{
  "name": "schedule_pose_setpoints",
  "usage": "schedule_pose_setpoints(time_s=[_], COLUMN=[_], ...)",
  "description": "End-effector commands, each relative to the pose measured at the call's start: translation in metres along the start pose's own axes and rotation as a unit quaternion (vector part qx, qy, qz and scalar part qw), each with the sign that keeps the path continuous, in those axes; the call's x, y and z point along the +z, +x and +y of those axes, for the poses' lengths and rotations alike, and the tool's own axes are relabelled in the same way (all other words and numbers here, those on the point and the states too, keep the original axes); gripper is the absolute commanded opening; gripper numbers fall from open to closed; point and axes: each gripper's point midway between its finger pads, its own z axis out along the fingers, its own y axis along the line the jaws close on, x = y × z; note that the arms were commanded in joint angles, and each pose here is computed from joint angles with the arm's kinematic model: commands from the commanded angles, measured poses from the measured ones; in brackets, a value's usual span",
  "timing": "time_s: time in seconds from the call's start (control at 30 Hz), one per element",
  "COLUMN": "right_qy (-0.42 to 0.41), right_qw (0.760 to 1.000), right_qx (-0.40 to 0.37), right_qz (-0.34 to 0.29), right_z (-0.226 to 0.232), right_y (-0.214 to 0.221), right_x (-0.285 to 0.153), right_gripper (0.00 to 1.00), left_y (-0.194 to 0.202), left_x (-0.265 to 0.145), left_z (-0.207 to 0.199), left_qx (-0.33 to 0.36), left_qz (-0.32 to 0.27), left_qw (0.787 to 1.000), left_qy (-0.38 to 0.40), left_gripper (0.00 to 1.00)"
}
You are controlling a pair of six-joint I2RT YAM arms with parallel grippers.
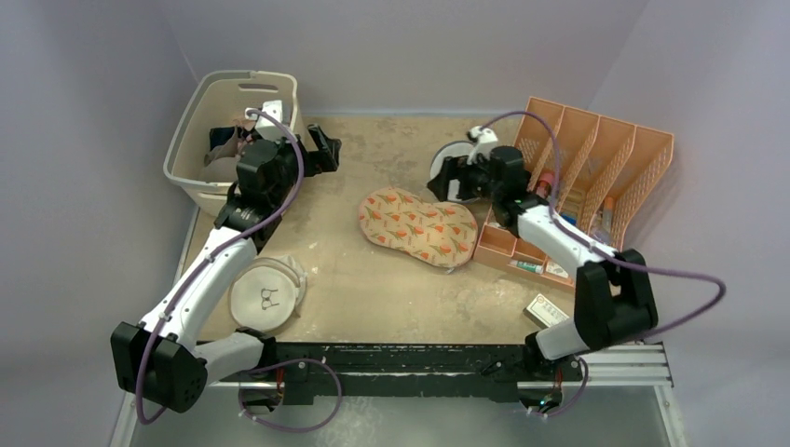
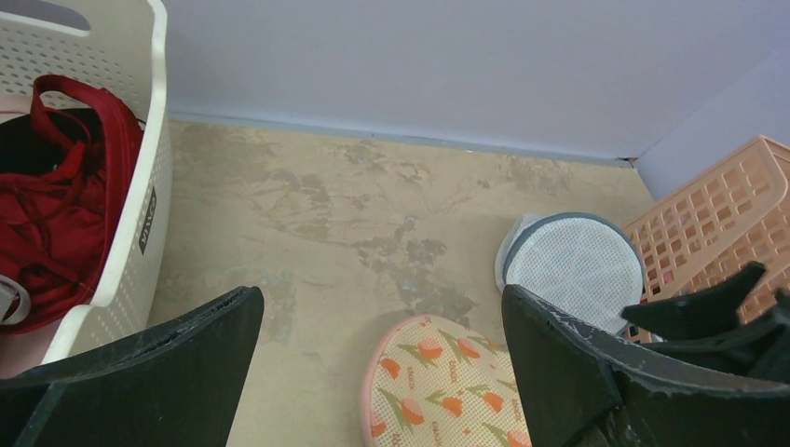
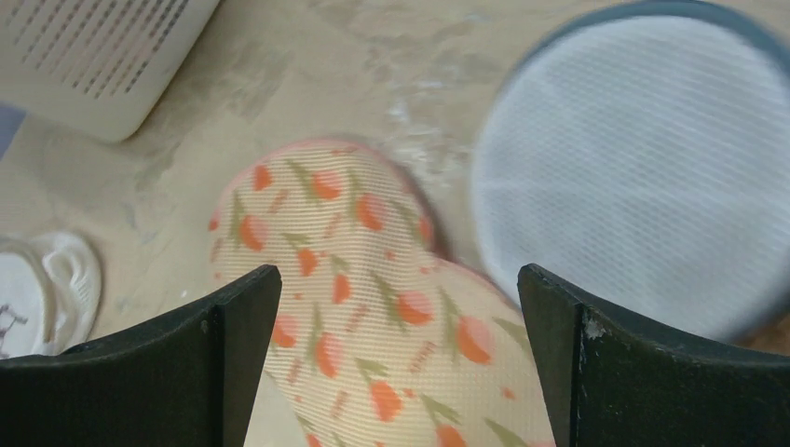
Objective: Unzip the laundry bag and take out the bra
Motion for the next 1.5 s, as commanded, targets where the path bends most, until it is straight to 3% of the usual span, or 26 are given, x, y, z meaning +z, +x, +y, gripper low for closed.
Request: schedule_pose_setpoints(time_s=[0.0,0.23,0.37,0.57,0.77,1.03,1.3,1.47], right_qy=[-0.043,-0.009,0.060,0.136,0.151,0.032,-0.118,-0.237], right_qw=[0.995,0.969,0.943,0.920,0.910,0.937,0.955,0.944], right_qx=[-0.070,-0.156,-0.198,-0.213,-0.205,-0.131,-0.032,0.024], right_qz=[0.051,0.190,0.261,0.299,0.326,0.322,0.270,0.227], right_z=[0.051,0.072,0.059,0.031,0.019,0.063,0.142,0.194], right_y=[0.007,0.064,0.092,0.107,0.134,0.164,0.151,0.119], right_x=[0.028,0.063,0.061,0.040,0.036,0.062,0.084,0.069], right_gripper=[1.00,1.00,1.00,1.00,1.00,0.87,0.86,0.89], left_y=[-0.022,-0.021,-0.022,-0.024,-0.025,-0.029,-0.031,-0.032], left_x=[0.001,0.003,0.004,0.003,0.002,-0.001,-0.003,-0.004], left_z=[-0.020,-0.023,-0.023,-0.016,-0.012,-0.007,-0.006,-0.005], left_qx=[-0.011,-0.005,-0.004,0.000,0.002,0.005,0.006,0.008], left_qz=[-0.034,-0.032,-0.034,-0.037,-0.040,-0.049,-0.051,-0.053], left_qw=[0.999,0.999,0.999,0.999,0.999,0.999,0.999,0.998], left_qy=[0.034,0.032,0.030,0.009,0.001,-0.012,-0.014,-0.017], left_gripper=[0.99,0.99,0.99,0.98,0.97,0.97,0.97,0.97])
